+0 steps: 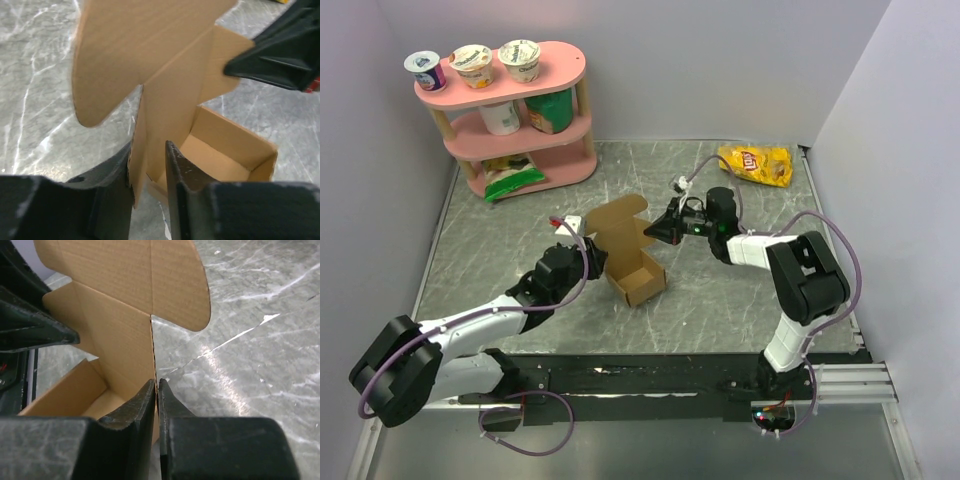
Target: Fold the paper box
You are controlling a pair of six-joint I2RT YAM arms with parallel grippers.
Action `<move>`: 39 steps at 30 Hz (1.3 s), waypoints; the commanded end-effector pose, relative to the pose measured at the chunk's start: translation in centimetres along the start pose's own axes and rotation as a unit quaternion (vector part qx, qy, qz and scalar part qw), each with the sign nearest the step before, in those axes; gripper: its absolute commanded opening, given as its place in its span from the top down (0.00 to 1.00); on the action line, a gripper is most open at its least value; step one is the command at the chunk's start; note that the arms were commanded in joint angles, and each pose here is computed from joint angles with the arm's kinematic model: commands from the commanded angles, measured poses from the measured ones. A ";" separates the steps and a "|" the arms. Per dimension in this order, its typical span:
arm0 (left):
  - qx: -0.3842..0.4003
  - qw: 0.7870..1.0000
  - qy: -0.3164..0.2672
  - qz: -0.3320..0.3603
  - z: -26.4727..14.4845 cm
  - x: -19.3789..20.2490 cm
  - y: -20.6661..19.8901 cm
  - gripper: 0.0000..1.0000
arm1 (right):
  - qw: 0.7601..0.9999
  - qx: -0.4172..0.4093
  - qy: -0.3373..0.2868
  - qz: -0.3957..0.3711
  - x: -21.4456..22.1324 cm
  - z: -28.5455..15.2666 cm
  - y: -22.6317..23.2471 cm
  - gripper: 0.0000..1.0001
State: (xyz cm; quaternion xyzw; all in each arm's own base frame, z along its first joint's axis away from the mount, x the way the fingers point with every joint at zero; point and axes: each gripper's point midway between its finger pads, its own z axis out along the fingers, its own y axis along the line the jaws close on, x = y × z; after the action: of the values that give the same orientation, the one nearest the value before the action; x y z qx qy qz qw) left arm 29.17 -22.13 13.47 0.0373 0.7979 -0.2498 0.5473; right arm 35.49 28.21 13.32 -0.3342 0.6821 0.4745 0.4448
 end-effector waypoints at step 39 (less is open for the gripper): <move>0.233 0.972 -0.029 0.017 -4.4 -2.7 -1.9 0.22 | 0.993 0.021 -0.055 -0.098 -2.1 -7.6 10.8 1.00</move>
State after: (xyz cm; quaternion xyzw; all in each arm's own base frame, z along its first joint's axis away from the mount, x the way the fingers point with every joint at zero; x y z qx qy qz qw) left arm 24.97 -20.89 14.69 0.1452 0.7418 -0.4029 0.5161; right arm 25.61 24.47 18.53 -0.3445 0.6550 0.4220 0.5237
